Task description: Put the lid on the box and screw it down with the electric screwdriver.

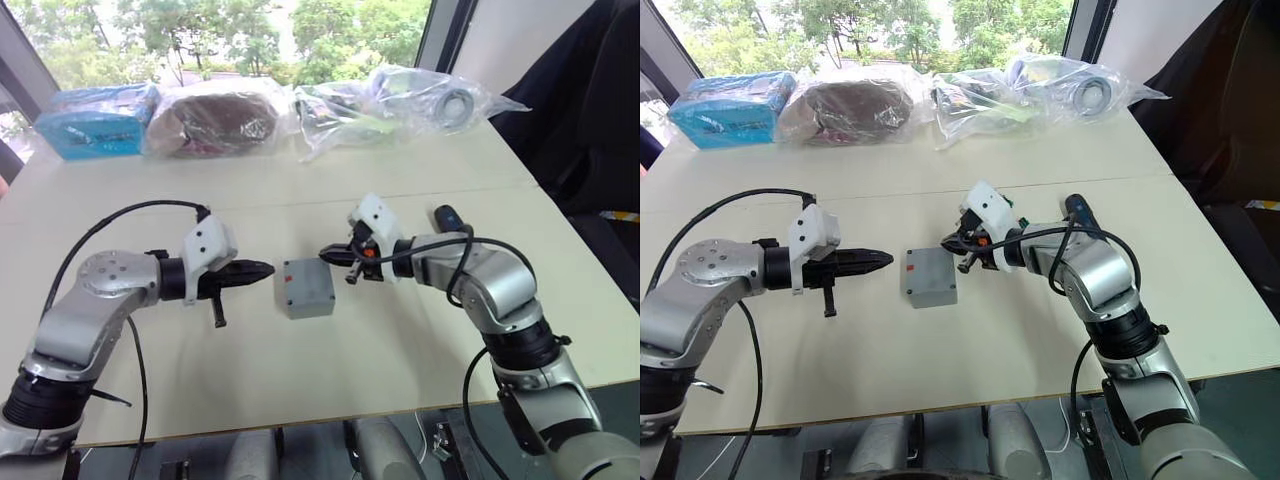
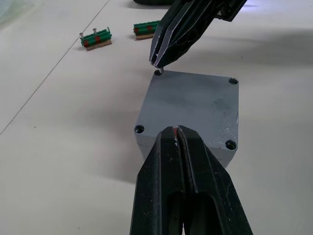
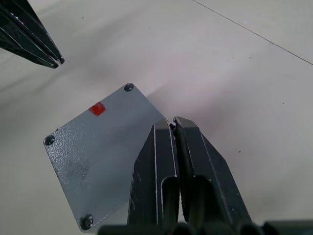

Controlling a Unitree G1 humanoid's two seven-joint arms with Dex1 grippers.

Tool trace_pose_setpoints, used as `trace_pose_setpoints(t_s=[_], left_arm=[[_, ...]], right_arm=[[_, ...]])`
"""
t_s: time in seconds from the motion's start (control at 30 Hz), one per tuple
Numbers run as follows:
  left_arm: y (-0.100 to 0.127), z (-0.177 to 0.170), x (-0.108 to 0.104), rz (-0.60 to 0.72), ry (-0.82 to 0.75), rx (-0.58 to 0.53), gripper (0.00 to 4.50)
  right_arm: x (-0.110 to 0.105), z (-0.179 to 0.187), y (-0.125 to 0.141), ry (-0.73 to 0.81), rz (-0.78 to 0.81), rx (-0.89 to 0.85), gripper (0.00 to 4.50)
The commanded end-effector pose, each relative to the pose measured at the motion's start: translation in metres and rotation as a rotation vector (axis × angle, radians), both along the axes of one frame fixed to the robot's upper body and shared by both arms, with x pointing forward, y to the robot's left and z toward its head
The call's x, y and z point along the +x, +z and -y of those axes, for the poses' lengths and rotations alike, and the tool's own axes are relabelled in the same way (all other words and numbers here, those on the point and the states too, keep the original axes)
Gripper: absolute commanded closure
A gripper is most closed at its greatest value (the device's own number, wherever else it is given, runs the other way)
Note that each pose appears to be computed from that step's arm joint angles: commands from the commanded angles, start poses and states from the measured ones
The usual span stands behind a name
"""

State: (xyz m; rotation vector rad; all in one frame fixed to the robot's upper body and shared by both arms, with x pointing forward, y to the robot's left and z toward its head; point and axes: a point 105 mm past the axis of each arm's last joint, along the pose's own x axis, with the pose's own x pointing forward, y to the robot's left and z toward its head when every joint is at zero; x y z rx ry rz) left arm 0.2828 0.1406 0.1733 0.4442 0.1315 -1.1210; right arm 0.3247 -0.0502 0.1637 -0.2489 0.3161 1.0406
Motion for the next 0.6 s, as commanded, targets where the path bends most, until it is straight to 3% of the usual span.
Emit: trace_pose_setpoints(t_s=[0.03,0.6], left_arm=[[0.012,0.003,-0.003,0.043,-0.017,-0.011,4.50],[0.012,0.006,-0.002,0.053,-0.019,-0.012,4.50]], right_arm=[[-0.002,-0.001,0.006,0.016,0.047,-0.001,4.44],[0.004,0.002,-0.009,0.006,0.034,-0.035,4.44]])
